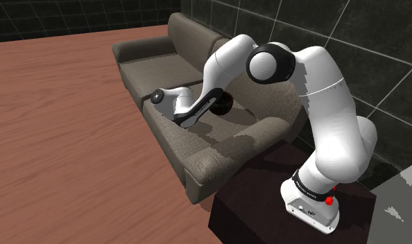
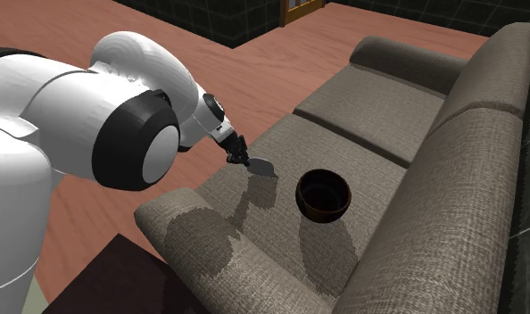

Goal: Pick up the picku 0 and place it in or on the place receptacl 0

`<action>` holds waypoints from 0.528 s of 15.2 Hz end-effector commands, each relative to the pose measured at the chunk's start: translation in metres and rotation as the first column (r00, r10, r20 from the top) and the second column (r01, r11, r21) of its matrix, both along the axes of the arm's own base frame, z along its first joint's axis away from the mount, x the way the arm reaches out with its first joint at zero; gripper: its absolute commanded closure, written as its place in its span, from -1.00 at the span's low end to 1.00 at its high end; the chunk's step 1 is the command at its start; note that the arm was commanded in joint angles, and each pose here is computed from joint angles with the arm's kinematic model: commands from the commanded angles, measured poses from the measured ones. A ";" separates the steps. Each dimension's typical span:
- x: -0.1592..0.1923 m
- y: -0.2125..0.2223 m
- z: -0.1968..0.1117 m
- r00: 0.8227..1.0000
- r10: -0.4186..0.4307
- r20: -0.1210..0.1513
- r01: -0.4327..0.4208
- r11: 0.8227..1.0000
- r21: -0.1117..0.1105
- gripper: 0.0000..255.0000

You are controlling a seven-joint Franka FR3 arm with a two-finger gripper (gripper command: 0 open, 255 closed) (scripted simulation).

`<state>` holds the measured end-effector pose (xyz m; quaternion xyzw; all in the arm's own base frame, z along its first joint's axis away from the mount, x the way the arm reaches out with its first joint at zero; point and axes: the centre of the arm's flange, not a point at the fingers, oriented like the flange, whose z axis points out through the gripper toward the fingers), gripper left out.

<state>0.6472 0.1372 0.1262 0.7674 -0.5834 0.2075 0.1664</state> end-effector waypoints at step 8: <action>0.000 0.000 0.021 1.000 0.000 0.000 0.000 1.000 0.000 1.00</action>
